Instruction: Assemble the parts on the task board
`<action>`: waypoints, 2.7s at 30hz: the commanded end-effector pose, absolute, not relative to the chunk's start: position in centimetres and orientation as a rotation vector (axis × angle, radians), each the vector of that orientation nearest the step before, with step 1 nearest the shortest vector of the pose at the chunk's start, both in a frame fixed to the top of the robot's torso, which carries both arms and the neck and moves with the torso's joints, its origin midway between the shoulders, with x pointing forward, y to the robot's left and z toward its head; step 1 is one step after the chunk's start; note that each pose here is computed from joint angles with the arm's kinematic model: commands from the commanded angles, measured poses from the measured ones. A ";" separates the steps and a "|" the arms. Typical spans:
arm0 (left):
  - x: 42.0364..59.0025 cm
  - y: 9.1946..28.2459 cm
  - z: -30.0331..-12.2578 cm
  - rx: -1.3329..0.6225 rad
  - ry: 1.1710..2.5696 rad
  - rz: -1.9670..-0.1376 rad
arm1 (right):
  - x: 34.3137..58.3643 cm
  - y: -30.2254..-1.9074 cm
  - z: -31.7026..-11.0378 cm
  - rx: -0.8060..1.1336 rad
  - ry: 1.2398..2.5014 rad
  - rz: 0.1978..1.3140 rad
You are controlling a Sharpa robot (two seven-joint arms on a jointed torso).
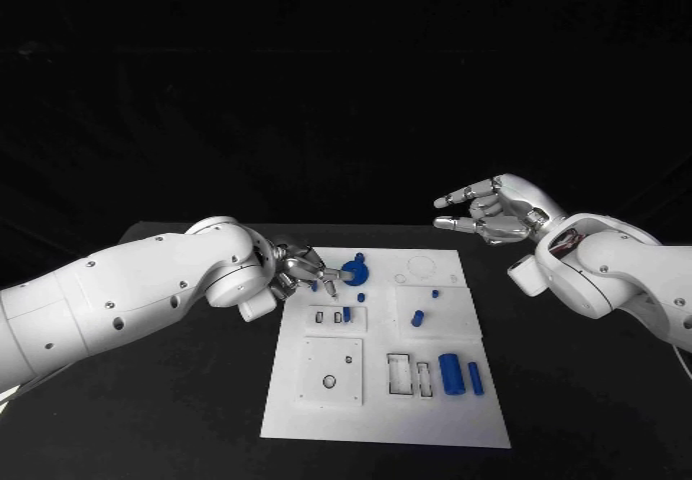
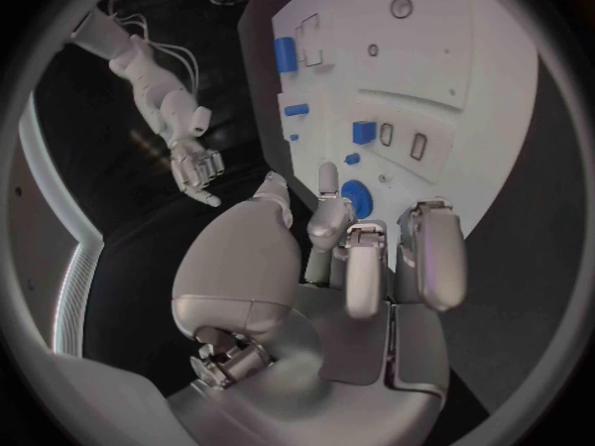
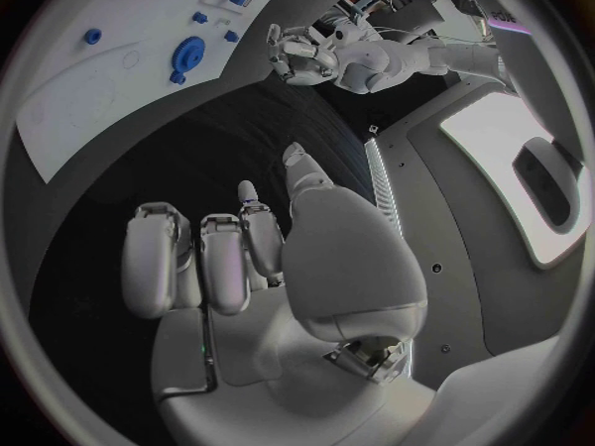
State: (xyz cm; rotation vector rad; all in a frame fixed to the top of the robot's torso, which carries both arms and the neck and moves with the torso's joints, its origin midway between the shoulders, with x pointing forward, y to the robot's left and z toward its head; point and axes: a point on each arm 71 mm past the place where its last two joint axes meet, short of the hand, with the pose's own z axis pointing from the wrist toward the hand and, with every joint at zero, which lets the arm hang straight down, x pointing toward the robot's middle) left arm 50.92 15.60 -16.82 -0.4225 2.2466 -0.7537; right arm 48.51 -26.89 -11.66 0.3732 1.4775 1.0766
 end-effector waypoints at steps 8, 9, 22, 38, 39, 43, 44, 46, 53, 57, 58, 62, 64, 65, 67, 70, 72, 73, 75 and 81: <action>52.2 13.9 -17.4 -0.215 2.360 -0.313 | 48.9 -27.5 -11.9 0.440 1.497 1.067; 52.3 13.5 -17.4 -0.201 2.368 -0.291 | 49.0 -27.5 -11.9 0.442 1.498 1.063; 52.9 11.4 -18.2 -0.126 2.417 -0.228 | 49.2 -27.6 -12.1 0.448 1.505 1.048; 52.8 10.3 -18.8 -0.074 2.452 -0.213 | 49.5 -27.6 -12.3 0.447 1.514 1.041; 52.7 10.2 -18.8 -0.070 2.454 -0.211 | 49.6 -27.6 -12.3 0.447 1.514 1.041; 52.7 10.2 -18.8 -0.060 2.464 -0.204 | 49.6 -27.6 -12.3 0.446 1.516 1.043; 52.7 10.2 -18.8 -0.060 2.465 -0.202 | 49.6 -27.6 -12.3 0.446 1.517 1.043; 52.8 10.2 -18.9 -0.057 2.469 -0.198 | 49.6 -27.5 -12.3 0.445 1.518 1.044; 52.8 10.1 -19.1 -0.049 2.477 -0.194 | 49.6 -27.4 -12.4 0.444 1.521 1.046; 52.7 9.8 -19.2 -0.044 2.480 -0.194 | 49.6 -27.4 -12.4 0.443 1.523 1.048; 52.7 9.8 -19.3 -0.044 2.481 -0.194 | 49.6 -27.3 -12.4 0.442 1.524 1.048; 52.7 9.7 -19.3 -0.041 2.483 -0.194 | 49.6 -27.3 -12.4 0.440 1.526 1.049; 52.7 9.7 -19.4 -0.040 2.484 -0.193 | 49.6 -27.3 -12.4 0.440 1.527 1.049; 52.7 9.7 -19.4 -0.039 2.485 -0.193 | 49.6 -27.3 -12.4 0.439 1.527 1.050; 52.7 9.7 -19.4 -0.038 2.486 -0.193 | 49.7 -27.2 -12.4 0.439 1.528 1.050; 52.7 9.6 -19.4 -0.037 2.487 -0.193 | 49.7 -27.2 -12.4 0.438 1.530 1.050; 52.7 9.6 -19.4 -0.037 2.487 -0.193 | 49.7 -27.2 -12.5 0.438 1.532 1.051; 52.8 9.6 -19.4 -0.037 2.487 -0.193 | 49.7 -27.2 -12.5 0.438 1.532 1.051; 52.8 9.6 -19.4 -0.037 2.487 -0.193 | 49.7 -27.2 -12.5 0.437 1.534 1.052; 52.9 9.6 -19.5 -0.038 2.488 -0.193 | 49.7 -27.1 -12.6 0.436 1.539 1.054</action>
